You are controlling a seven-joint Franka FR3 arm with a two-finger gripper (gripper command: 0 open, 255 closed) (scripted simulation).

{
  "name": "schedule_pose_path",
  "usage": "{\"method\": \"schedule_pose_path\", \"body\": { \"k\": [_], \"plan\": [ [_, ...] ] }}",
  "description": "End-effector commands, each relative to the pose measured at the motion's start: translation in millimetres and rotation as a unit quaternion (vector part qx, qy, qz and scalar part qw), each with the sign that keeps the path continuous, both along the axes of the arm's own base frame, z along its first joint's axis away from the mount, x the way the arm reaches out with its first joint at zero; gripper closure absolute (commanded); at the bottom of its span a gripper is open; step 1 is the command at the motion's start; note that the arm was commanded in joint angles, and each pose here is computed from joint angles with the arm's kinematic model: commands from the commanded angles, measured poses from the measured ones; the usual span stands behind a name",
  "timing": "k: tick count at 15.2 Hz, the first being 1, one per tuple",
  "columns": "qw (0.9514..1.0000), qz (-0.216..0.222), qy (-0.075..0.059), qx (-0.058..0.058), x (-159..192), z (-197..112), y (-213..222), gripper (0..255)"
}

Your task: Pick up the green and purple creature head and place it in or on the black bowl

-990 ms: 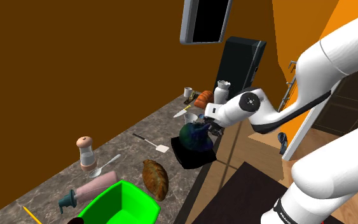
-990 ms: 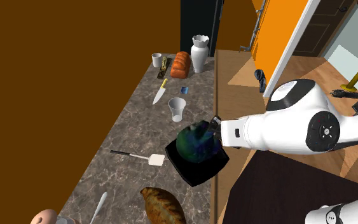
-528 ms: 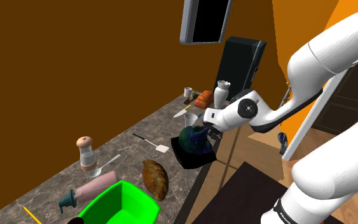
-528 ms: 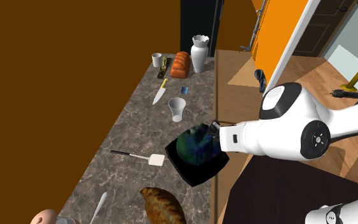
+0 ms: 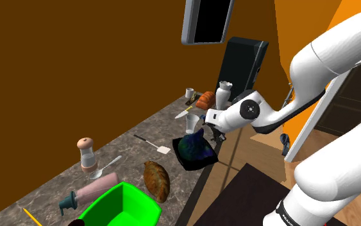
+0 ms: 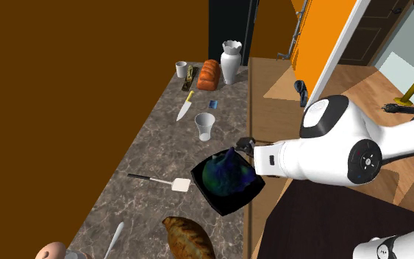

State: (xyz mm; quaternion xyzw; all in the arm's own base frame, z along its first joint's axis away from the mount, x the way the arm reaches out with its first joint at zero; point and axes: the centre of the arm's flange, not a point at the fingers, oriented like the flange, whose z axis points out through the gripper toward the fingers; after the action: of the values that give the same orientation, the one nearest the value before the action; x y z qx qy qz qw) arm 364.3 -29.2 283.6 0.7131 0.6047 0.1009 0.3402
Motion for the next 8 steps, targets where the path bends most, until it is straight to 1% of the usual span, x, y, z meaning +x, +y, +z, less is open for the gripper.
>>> {"method": "schedule_pose_path", "body": {
  "k": [1, 2, 6, 8],
  "plan": [
    [1.0, 0.0, 0.0, 0.0, 0.0, 0.1, 0.0, 0],
    [1.0, 0.0, 0.0, 0.0, 0.3, 0.3, -0.1, 0],
    [1.0, 0.0, 0.0, 0.0, -27.5, 37.7, 18.0, 0],
    [1.0, 0.0, 0.0, 0.0, -27.5, 37.7, 18.0, 0]
  ]
}}
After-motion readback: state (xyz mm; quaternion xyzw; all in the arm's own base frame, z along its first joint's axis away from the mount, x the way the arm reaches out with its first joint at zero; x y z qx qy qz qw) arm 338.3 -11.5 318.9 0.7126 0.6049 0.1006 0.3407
